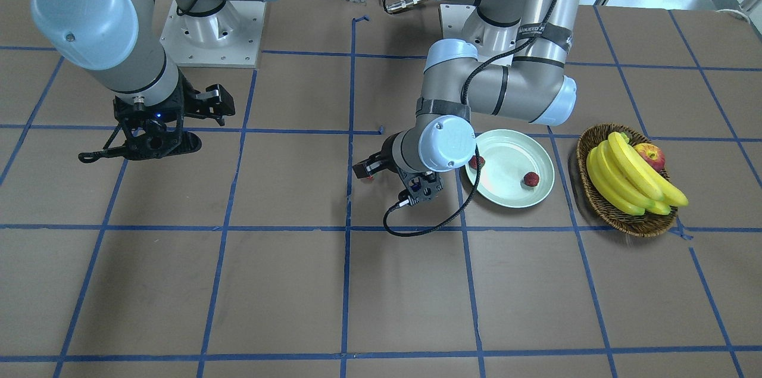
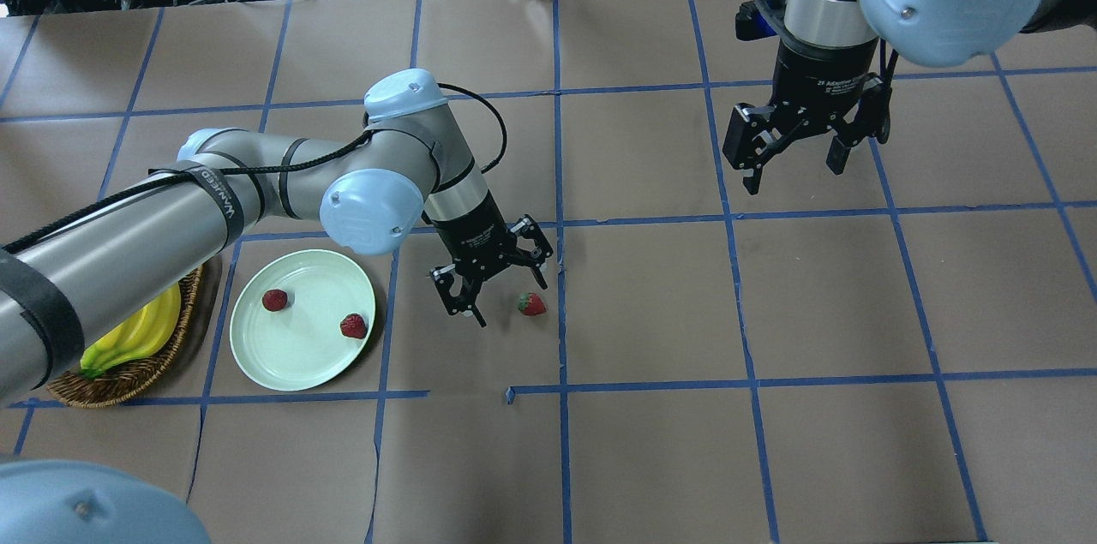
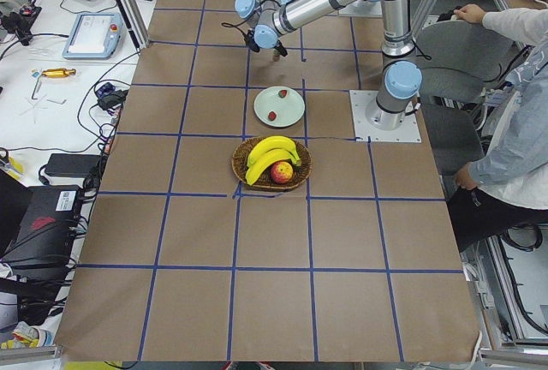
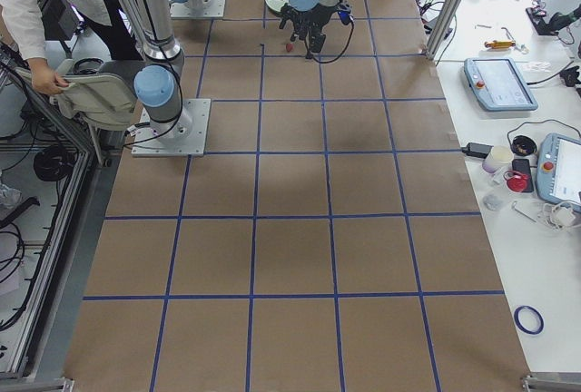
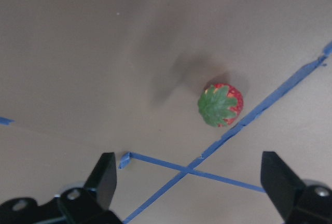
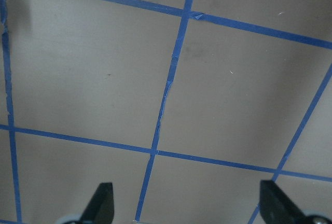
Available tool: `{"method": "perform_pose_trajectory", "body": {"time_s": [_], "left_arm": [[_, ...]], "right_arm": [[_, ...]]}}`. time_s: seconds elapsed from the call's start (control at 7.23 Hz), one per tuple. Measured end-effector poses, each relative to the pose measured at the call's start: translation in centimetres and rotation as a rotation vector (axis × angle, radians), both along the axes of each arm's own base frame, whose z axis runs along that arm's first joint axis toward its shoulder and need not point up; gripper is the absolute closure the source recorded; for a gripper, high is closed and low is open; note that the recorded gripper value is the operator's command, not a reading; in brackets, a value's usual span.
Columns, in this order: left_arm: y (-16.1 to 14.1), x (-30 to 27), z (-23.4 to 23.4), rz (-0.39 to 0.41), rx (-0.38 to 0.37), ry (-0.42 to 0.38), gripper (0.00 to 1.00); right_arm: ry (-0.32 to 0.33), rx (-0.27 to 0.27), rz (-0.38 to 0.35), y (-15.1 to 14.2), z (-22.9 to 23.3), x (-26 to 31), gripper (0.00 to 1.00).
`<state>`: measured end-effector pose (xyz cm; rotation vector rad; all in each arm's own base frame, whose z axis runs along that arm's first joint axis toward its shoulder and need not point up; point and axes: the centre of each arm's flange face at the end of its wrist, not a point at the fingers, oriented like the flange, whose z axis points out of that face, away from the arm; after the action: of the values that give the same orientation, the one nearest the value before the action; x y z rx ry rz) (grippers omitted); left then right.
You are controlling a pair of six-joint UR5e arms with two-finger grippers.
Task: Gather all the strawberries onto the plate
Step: 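Move the left gripper to the last strawberry on the table, then lower the left gripper and grasp the last strawberry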
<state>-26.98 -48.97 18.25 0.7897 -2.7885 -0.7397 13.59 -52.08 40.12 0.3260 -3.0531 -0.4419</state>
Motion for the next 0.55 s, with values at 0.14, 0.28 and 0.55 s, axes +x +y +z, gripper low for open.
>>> {"method": "perform_pose_trajectory", "body": {"time_s": [0.14,0.28,0.55], "left_arm": [[-0.4,-0.2,-0.9,0.007,-0.01,-0.001,0.0],[-0.5,-0.4,-1.5,0.007,-0.012,-0.001,0.05],[-0.3,-0.8,-2.1,-0.003,-0.01,-0.006,0.4]], "right_arm": [[0.0,0.005,0.001,0.1,-0.3,0.0,0.0],[-0.001,0.008,0.001,0.2,-0.4,0.0,0.0],[-0.001,0.009,0.001,0.2,-0.5,0.0,0.0]]}}
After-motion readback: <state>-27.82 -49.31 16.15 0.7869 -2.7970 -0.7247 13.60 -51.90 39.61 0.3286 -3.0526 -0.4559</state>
